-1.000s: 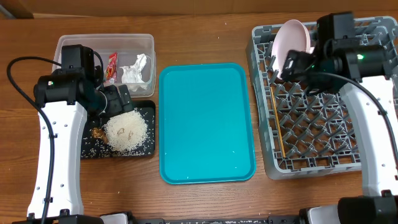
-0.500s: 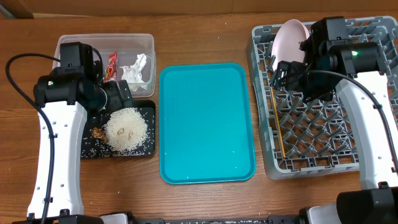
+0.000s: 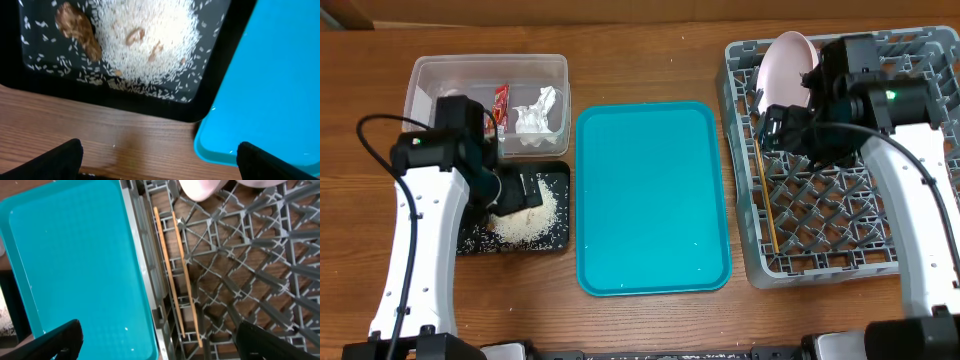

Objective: Sort waste into correct bins and load items into the dishwasher

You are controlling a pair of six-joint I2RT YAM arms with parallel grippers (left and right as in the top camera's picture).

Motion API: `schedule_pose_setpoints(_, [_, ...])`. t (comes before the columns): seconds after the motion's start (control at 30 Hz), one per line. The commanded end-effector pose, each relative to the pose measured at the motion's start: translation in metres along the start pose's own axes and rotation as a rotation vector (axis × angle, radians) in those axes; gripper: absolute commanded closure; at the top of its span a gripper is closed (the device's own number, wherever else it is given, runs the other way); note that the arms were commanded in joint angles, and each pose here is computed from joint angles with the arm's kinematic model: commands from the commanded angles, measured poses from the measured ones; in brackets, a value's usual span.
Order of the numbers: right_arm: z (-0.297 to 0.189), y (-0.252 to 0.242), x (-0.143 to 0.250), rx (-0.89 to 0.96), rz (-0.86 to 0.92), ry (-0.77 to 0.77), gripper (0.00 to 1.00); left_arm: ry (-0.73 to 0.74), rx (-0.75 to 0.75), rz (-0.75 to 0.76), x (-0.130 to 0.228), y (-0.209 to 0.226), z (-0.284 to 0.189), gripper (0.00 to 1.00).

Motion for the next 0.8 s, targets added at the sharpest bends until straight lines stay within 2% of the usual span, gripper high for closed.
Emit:
schedule_pose_setpoints(0.0, [-0.016,-0.006,0.015,-0.028,-0.015,-0.075,0.0,-0.043,0.014,0.045,0.016,-0.001,-0.009,0.0])
schedule_pose_setpoints(0.17, [-0.021,-0.015,0.034,-0.08,-0.029,-0.176,0.0,-0.195,0.01,0.101,0.033,-0.002,-0.037,0.0])
schedule_pose_setpoints(0.4, [-0.028,-0.032,0.069,-0.17,-0.052,-0.353,0.0,-0.537,-0.004,0.149,0.07,-0.004,-0.092,0.0])
schedule_pose_setpoints(0.47, [-0.032,-0.04,0.085,-0.198,-0.058,-0.41,0.0,-0.655,-0.011,0.164,0.093,-0.004,-0.106,0.0])
schedule_pose_setpoints(0.6, [-0.034,-0.047,0.099,-0.201,-0.059,-0.44,0.0,-0.746,-0.014,0.168,0.116,-0.003,-0.108,0.0])
schedule_pose_setpoints(0.77, [-0.033,-0.05,0.103,-0.19,-0.056,-0.416,0.0,-0.77,-0.012,0.17,0.125,-0.004,-0.109,0.0])
Point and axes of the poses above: each gripper's point midway between its finger pads, its own z axis out along the fingers, its own y axis along the line the jaws close on, x = y × z, the point moved 9 cm from there along -z, back along the fingers, and after that the axes turned 11 degrees about z, right-handed, at the moved point
